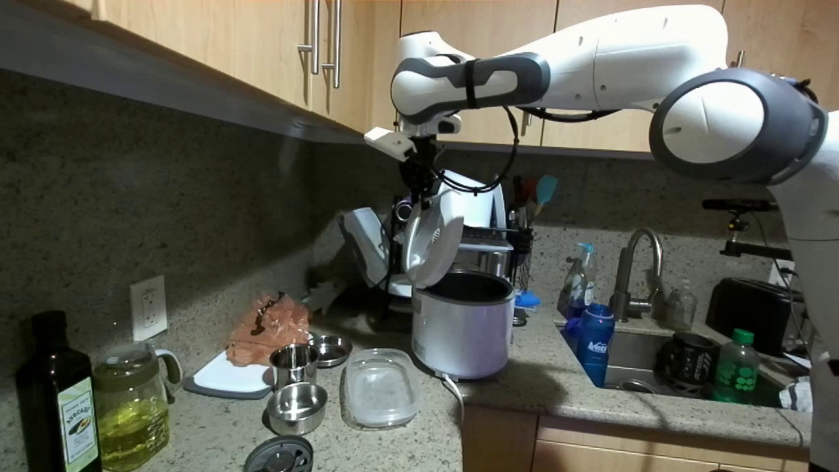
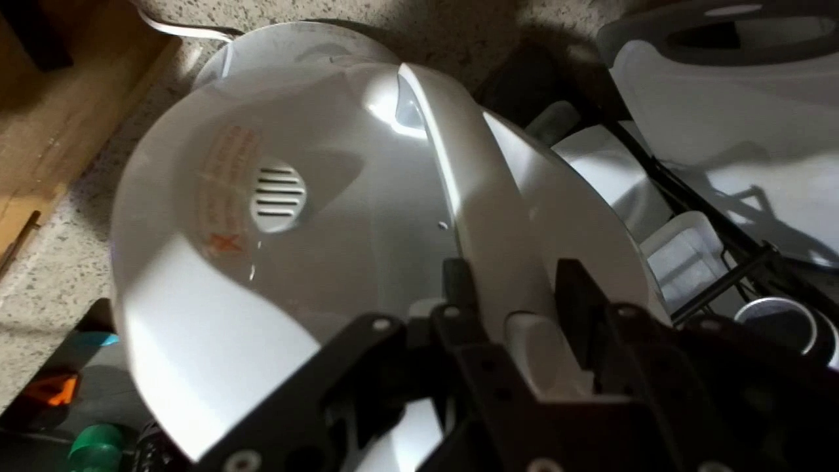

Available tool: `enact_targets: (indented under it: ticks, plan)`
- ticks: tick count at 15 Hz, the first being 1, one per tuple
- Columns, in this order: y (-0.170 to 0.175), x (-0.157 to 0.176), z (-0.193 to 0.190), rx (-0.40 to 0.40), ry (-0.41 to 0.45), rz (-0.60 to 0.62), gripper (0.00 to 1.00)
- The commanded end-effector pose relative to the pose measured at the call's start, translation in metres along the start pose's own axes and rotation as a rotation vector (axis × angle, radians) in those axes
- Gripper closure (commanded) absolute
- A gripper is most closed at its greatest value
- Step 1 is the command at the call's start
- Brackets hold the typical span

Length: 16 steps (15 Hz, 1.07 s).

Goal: Open the lid of the white appliance

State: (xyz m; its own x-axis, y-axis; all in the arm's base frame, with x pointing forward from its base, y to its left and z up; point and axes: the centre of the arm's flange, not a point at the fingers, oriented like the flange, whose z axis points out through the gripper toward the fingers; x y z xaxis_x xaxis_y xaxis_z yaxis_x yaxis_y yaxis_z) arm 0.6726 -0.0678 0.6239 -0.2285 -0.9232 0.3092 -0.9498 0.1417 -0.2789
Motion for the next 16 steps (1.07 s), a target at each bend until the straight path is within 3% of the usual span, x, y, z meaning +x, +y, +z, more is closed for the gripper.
enact_targets:
  ticks: [1, 10, 11, 12, 13, 16]
  plan:
    - [-0.014, -0.016, -0.009, 0.030, -0.006, -0.056, 0.88]
    - [-0.019, -0.041, -0.011, 0.050, -0.021, -0.126, 0.88]
    - [-0.020, -0.042, -0.011, 0.052, -0.022, -0.131, 0.77]
    - [-0.020, -0.043, -0.011, 0.053, -0.022, -0.142, 0.50]
    - [-0.020, -0.045, -0.011, 0.054, -0.024, -0.146, 0.36]
    - [-0.021, -0.051, -0.014, 0.063, -0.029, -0.158, 0.16]
